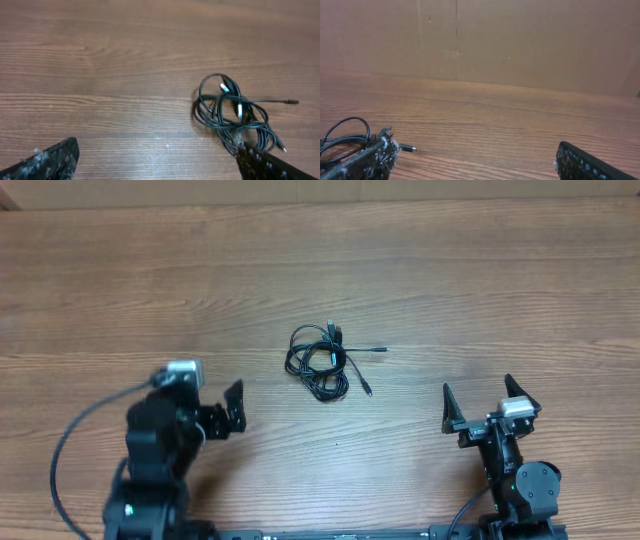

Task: Untangle cables
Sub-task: 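Move the left gripper over the black cable bundle and lower onto it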

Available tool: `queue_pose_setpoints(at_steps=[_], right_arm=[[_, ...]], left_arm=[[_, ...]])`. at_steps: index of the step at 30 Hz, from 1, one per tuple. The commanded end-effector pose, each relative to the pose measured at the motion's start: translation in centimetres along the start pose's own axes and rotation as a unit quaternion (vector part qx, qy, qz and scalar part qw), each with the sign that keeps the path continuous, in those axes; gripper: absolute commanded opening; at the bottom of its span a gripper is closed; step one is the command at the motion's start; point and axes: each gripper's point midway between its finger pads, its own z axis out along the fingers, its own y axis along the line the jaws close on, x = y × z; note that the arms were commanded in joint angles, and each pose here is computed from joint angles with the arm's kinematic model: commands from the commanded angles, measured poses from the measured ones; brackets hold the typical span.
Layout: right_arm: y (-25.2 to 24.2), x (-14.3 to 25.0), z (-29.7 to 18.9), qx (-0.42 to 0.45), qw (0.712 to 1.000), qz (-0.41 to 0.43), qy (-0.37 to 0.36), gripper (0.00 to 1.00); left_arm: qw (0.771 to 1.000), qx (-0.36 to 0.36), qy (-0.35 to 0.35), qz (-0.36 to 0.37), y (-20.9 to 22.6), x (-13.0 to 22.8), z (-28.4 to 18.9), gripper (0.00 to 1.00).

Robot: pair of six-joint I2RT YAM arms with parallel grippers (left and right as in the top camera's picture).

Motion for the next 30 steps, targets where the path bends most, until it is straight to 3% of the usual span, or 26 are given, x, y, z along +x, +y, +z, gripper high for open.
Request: queue_pose_setpoints(at_steps=[1, 13, 22, 30], right_arm=[[-0.2, 0.1, 0.0, 0.005, 1.000, 0.005, -0.003, 1.00], [-0.2, 0.1, 0.0, 0.005, 1.000, 0.005, -0.003, 1.00], [-0.2, 0.2, 0.0, 0.005, 1.000, 0.005, -0.002, 1.00], [-0.2, 0.2, 0.0, 0.005, 1.000, 0.005, -0.002, 1.00]], left_arm=[[0.999, 0.013, 0.025, 0.024, -0.9, -2.5, 0.1, 1.00], [0.987, 0.035, 0.152, 0.036, -3.0, -4.9, 2.6, 1.00], [0.971, 0.016, 0.232, 0.059, -4.3, -3.5, 4.5, 1.00], [0.963, -0.001, 0.258, 0.083, -5.6, -3.2, 6.7, 1.00]])
